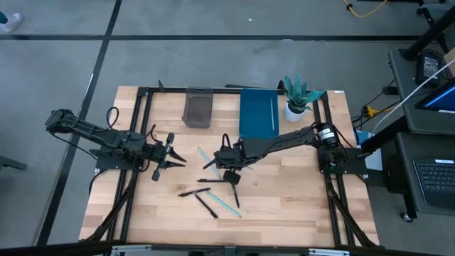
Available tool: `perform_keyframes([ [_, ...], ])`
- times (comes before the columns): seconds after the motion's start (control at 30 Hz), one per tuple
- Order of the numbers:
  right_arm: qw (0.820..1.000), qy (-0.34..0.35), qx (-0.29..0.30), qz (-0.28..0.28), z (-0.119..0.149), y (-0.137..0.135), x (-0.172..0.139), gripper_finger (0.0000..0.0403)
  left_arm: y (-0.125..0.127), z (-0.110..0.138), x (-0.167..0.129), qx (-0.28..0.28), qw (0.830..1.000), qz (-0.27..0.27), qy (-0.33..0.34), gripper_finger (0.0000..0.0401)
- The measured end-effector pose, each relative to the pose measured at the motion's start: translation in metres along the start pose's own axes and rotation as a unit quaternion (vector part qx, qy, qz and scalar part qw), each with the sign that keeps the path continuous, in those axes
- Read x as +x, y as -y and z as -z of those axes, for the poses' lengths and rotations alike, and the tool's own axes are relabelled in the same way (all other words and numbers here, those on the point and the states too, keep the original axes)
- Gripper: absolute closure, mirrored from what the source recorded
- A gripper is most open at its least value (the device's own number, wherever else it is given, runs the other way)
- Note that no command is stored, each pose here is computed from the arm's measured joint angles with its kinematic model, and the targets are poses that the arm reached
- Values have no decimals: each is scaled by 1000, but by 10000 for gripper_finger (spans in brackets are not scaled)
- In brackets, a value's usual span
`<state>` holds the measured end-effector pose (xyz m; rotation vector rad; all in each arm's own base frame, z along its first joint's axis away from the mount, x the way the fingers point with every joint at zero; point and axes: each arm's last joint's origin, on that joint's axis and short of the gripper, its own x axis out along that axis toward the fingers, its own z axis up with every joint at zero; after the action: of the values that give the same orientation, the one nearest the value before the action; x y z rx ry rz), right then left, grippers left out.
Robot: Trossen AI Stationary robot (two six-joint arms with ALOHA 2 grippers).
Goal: Sort pens & pencils
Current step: Put the blue pencil into the blue bin
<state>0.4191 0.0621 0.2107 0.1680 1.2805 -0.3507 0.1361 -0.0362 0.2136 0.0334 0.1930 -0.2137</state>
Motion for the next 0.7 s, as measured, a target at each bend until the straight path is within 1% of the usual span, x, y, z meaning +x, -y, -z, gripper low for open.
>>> perform_keyframes([
  [0.1,1000,9,-11,20,-5,2,-13,387,0,2,0,1,1000,0,-8,337],
  [0.27,998,27,-10,54,-10,8,-41,383,0,2,0,1,1000,0,-11,337],
  [0.33,997,46,-6,58,-10,12,-53,383,0,2,0,1,1000,0,-11,337],
  [0.57,991,105,8,83,-7,26,-93,381,0,2,0,1,1000,0,-12,337],
  [0.7,987,117,9,110,-1,34,-108,377,0,4,0,2,1000,0,-21,337],
])
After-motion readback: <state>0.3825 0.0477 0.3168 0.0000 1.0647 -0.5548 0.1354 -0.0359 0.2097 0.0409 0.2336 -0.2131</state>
